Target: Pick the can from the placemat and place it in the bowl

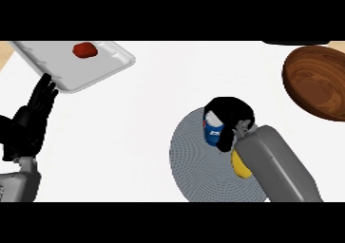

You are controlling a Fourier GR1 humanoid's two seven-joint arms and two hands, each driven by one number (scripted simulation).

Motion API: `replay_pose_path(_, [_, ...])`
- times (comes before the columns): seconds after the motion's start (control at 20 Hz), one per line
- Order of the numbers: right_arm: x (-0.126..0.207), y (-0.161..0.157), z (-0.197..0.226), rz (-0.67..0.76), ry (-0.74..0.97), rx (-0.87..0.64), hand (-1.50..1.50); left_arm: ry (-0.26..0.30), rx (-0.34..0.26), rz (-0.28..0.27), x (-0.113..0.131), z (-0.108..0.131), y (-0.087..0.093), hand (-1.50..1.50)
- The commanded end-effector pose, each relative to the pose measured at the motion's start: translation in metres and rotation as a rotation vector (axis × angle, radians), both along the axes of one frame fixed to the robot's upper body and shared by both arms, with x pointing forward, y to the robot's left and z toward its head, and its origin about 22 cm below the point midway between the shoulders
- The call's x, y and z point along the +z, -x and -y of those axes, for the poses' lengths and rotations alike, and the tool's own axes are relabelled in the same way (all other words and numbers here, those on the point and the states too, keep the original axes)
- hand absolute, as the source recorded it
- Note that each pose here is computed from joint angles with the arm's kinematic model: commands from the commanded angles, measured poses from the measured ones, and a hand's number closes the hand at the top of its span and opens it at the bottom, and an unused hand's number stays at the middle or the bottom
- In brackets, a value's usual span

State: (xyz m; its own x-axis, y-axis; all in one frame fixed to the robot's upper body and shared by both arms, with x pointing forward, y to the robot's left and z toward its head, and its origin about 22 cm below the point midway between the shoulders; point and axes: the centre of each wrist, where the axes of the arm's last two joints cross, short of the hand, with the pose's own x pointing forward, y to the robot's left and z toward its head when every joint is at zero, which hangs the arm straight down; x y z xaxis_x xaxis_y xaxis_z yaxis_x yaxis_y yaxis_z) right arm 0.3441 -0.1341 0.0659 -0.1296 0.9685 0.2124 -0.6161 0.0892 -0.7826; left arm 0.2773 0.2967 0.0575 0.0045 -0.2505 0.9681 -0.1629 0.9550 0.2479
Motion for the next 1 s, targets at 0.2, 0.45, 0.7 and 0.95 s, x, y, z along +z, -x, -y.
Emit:
replay_pose_path(0.2, [-0.022,0.001,-0.012,0.014,-0.05,0.029,1.5,0.006,-0.007,0.001,0.009,-0.007,-0.002,0.0])
replay_pose_path(0.45, [-0.014,-0.036,0.02,0.109,-0.02,-0.34,1.5,0.001,-0.007,0.012,0.007,0.003,-0.006,0.0])
replay_pose_path(0.7, [0.003,-0.066,0.056,0.243,0.062,-0.705,1.5,-0.011,-0.032,0.023,0.008,-0.003,-0.006,0.0])
replay_pose_path(0.95, [0.033,-0.088,0.017,0.401,0.11,-0.729,1.5,0.001,-0.017,0.012,0.002,0.01,-0.012,0.0])
